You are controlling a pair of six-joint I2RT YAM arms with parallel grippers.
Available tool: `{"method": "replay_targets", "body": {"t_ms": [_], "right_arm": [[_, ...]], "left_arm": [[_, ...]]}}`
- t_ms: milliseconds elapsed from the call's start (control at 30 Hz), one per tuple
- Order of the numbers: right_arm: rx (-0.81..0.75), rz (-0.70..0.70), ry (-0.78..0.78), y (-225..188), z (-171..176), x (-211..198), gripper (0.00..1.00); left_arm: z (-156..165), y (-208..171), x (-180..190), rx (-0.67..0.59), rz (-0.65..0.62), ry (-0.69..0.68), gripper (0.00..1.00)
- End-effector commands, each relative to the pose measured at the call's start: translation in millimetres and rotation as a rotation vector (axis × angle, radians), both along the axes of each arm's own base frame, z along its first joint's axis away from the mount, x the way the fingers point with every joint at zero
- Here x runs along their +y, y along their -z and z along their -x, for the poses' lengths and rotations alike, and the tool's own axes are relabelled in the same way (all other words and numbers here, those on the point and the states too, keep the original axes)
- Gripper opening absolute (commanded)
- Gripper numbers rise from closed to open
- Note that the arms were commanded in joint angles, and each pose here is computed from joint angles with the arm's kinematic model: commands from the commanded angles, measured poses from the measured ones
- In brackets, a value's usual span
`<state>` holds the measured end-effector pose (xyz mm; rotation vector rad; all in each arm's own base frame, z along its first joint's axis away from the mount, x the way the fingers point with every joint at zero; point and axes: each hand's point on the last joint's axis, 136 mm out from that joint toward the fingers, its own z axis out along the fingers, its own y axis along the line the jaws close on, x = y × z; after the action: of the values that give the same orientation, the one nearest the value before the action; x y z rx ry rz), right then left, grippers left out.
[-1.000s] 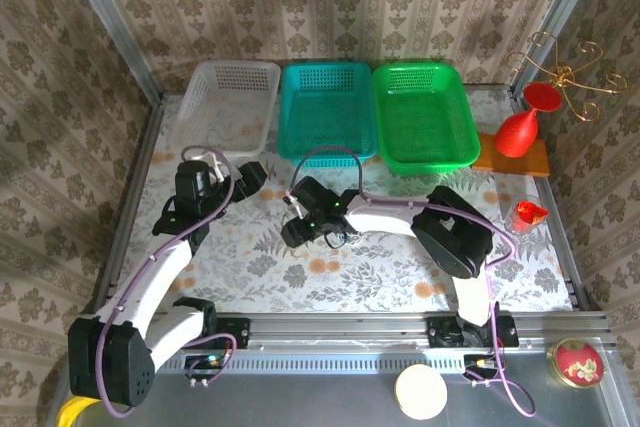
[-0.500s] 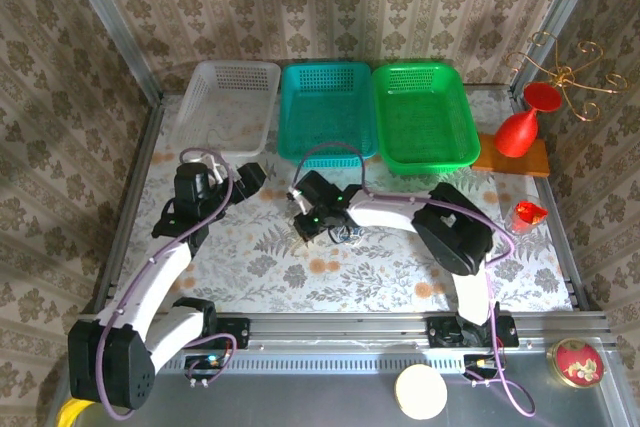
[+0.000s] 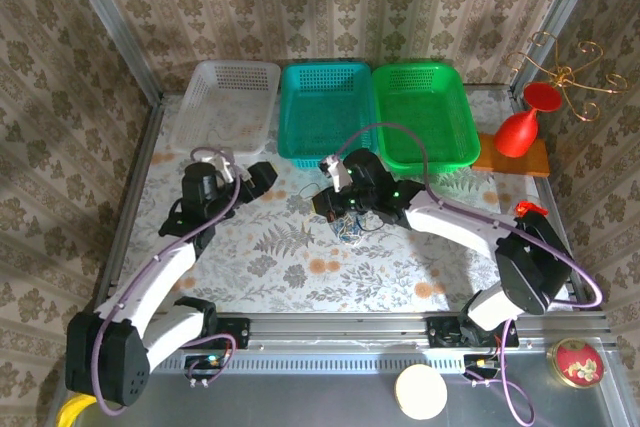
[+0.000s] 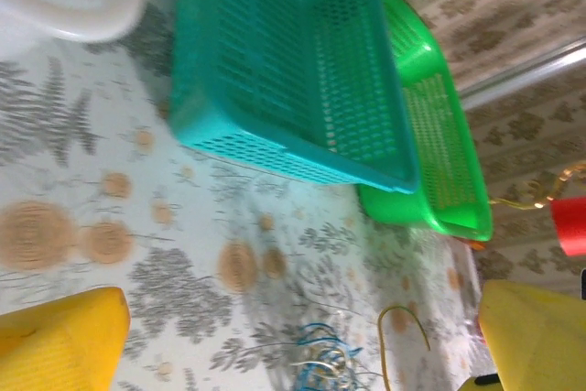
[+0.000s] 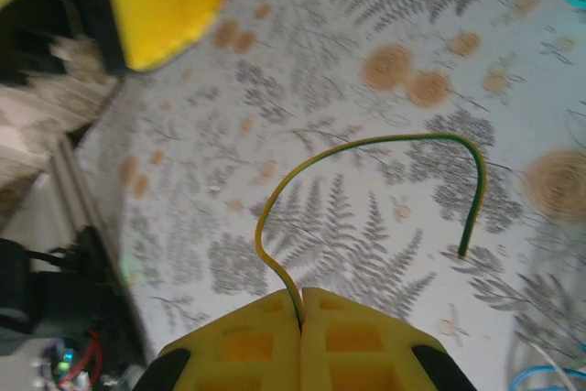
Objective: Untangle the cables
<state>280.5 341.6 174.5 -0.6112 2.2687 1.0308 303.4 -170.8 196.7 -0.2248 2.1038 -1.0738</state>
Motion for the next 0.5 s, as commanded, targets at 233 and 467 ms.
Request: {"method": "replay_targets", "body": {"t_ms": [233, 467], "right_arm": [[-0.040, -0.214, -0.054, -53.5, 12.4, 9.9, 0.00], [-0.042, -0.215, -0.049, -53.1, 11.7, 9.1, 0.00]], "left_arm": [[8.9, 0.9, -82.0, -0.014, 0.187, 0.102, 0.90], [6.9, -0.5, -89.7, -0.032, 0.229, 0.078, 0.76]]}}
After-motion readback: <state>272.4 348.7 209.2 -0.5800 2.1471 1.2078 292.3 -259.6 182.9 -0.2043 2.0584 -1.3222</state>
